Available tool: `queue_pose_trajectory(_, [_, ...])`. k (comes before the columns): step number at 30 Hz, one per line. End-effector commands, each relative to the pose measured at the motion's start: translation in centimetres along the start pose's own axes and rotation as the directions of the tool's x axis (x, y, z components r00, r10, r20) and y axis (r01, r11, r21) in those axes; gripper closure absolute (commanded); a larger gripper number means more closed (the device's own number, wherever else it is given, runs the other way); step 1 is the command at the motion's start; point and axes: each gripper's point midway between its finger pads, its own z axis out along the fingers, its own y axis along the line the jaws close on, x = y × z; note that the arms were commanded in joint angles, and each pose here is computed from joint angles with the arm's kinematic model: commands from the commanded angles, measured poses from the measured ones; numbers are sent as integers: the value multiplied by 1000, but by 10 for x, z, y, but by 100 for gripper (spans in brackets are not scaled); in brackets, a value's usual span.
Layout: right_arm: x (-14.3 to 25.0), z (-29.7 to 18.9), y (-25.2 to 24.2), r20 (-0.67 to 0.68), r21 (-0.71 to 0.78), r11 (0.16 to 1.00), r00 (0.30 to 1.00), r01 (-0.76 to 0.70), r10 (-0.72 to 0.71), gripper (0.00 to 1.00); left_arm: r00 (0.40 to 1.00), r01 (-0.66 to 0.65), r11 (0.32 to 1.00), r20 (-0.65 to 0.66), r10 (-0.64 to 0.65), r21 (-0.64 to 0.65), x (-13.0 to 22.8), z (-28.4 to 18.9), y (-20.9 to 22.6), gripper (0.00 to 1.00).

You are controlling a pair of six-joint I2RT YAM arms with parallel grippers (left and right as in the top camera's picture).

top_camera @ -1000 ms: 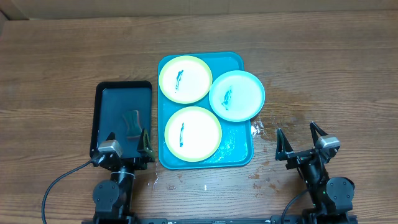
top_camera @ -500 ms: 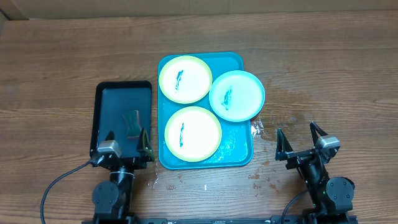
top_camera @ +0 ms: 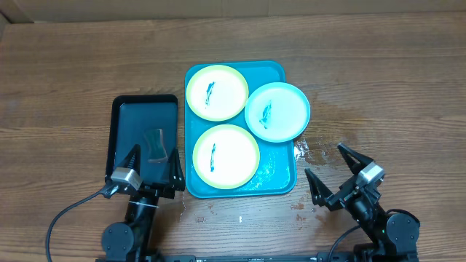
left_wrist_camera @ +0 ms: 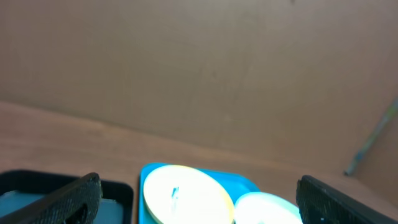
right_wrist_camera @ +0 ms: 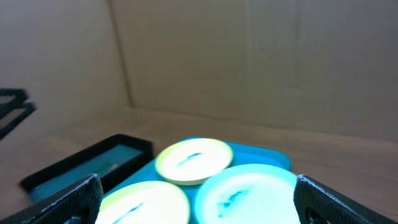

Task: Clean dirty plates on tray and stack at the side
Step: 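Grasp the sponge with the left gripper, lower yellow plate rim with right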

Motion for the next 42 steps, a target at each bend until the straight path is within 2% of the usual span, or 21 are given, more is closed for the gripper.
queue_pose_trajectory(1, [-50, -7, 26, 84, -93, 995, 996, 43, -36, 0, 999, -27, 998, 33, 25, 61, -49, -8, -30, 0])
queue_pose_trajectory(4, [-94, -13, 24, 129, -15, 999, 990, 52, -50, 0, 998, -37, 998, -44, 35, -58, -74, -13, -25, 0])
queue_pose_trajectory(6, [-117, -14, 19, 105, 46, 999, 994, 25, -30, 0, 990, -59, 990, -131, 42, -128, -88, -13, -24, 0])
queue_pose_trajectory(8, [-131, -11, 15, 32, 85, 996, 999, -18, 15, 0, 971, -96, 985, -231, 61, -142, -97, -9, -28, 0])
queue_pose_trajectory(11, [-132, 2, 7, -161, 137, 984, 978, -112, 134, 0, 898, -115, 989, -437, 61, -97, -93, 6, -41, 0])
queue_pose_trajectory(13, [-123, 11, 0, -303, 187, 966, 925, -177, 228, 0, 821, -96, 994, -569, 52, -48, -82, 14, -51, 0])
queue_pose_trajectory(15, [-108, 19, -7, -436, 246, 941, 841, -233, 322, 0, 753, -64, 996, -658, 12, -55, -74, 21, -53, 0])
queue_pose_trajectory(19, [-84, 39, -23, -579, 333, 899, 691, -283, 432, 0, 625, -56, 991, -778, -56, -117, -58, 30, -44, 0])
queue_pose_trajectory(25, [-36, 76, -21, -693, 317, 827, 482, -464, 536, 0, 487, -131, 975, -868, -93, -178, -25, 37, -17, 0])
queue_pose_trajectory(29, [8, 83, -21, -757, 380, 776, 313, -503, 574, 0, 381, -166, 961, -913, -145, -222, -1, 33, -2, 0])
queue_pose_trajectory(31, [28, 85, -11, -795, 387, 770, 240, -507, 557, 1, 337, -244, 930, -923, -184, -275, 7, 27, 17, 0])
queue_pose_trajectory(32, [39, 85, -5, -815, 389, 776, 206, -497, 541, 0, 340, -322, 870, -903, -263, -374, 9, 23, 38, 0])
queue_pose_trajectory(34, [54, 85, 7, -846, 381, 794, 168, -473, 506, 0, 389, -430, 704, -820, -421, -565, 10, 10, 75, 0])
queue_pose_trajectory(35, [60, 85, 14, -861, 371, 809, 158, -455, 484, 1, 397, -452, 646, -787, -472, -615, 15, 7, 87, 0])
queue_pose_trajectory(36, [64, 85, 21, -875, 358, 825, 151, -437, 459, 0, 378, -451, 628, -774, -509, -634, 25, 7, 95, 0])
queue_pose_trajectory(38, [73, 83, 42, -911, 307, 874, 148, -376, 384, 0, 274, -386, 655, -759, -591, -650, 66, 15, 105, 0])
queue_pose_trajectory(40, [76, 81, 56, -931, 267, 896, 143, -356, 334, 0, 219, -346, 676, -757, -616, -650, 90, 23, 111, 2])
queue_pose_trajectory(42, [77, 80, 66, -943, 233, 912, 149, -336, 296, 0, 173, -301, 707, -766, -619, -640, 111, 33, 114, 11])
